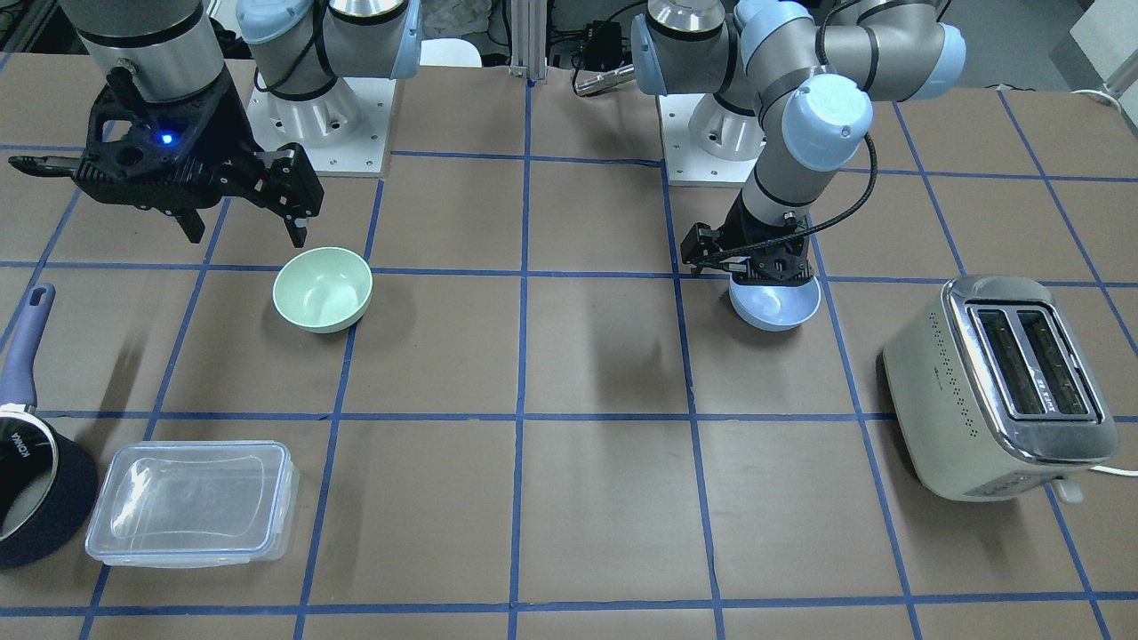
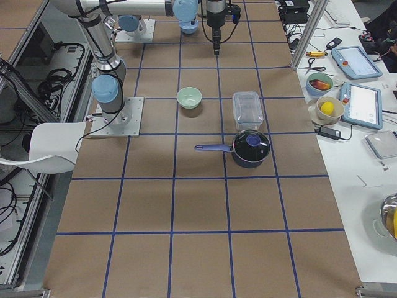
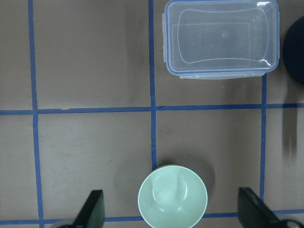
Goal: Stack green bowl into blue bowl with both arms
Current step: 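Lower the left gripper onto the light blue bowl and grasp its rim, then carry the light blue bowl with the left gripper toward the table center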
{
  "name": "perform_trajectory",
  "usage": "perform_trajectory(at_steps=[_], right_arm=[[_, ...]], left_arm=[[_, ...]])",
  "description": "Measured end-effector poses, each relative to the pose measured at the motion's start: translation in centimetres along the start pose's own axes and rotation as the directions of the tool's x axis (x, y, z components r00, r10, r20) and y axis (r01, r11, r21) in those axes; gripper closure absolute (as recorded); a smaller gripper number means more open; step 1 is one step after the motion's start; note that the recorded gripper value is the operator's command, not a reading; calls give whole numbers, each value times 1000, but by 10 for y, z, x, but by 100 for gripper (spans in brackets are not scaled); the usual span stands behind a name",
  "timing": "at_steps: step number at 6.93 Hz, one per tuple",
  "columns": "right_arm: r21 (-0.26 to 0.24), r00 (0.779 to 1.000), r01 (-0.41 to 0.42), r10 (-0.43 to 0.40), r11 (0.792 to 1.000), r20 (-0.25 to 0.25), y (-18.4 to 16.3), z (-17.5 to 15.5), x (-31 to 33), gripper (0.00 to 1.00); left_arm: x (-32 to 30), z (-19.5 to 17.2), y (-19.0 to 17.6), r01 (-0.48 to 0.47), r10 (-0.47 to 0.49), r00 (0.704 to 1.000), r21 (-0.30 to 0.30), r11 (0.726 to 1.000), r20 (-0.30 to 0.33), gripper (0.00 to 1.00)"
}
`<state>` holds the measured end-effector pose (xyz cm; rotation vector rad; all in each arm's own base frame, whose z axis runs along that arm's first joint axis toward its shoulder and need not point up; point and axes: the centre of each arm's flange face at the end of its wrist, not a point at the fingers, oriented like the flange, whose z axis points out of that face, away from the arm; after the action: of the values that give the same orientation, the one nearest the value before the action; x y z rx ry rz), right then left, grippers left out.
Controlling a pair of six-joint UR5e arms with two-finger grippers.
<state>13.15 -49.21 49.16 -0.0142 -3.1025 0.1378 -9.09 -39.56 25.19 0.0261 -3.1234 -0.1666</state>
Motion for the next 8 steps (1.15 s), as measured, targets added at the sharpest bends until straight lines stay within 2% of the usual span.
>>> perform_trajectory(at_steps=[1,3,4,5,7,8], right_arm=[[1,1000,0,0,1000,0,0,0,0,0],[0,1000,1,-1,1000,-1,0,0,0,0],[0,1000,2,-2,1000,-2,1,0,0,0],[0,1000,2,-2,1000,-2,1,-1,0,0],[1,1000,2,-2,1000,-2,1,-1,0,0],[1,1000,1,-1,1000,-2,2,-1,0,0]], left_arm=[[-6,24,9,10,-10,1000,-8,1000,15,6],[-15,46,10,22,-19,997,-36,999,80,6],[-14,48,7,25,-23,997,-29,999,78,42],[-9,51,6,26,-24,999,-27,999,48,71],[-5,57,3,7,-7,1000,-36,999,14,100],[-6,58,0,-17,17,1000,-29,999,14,100]])
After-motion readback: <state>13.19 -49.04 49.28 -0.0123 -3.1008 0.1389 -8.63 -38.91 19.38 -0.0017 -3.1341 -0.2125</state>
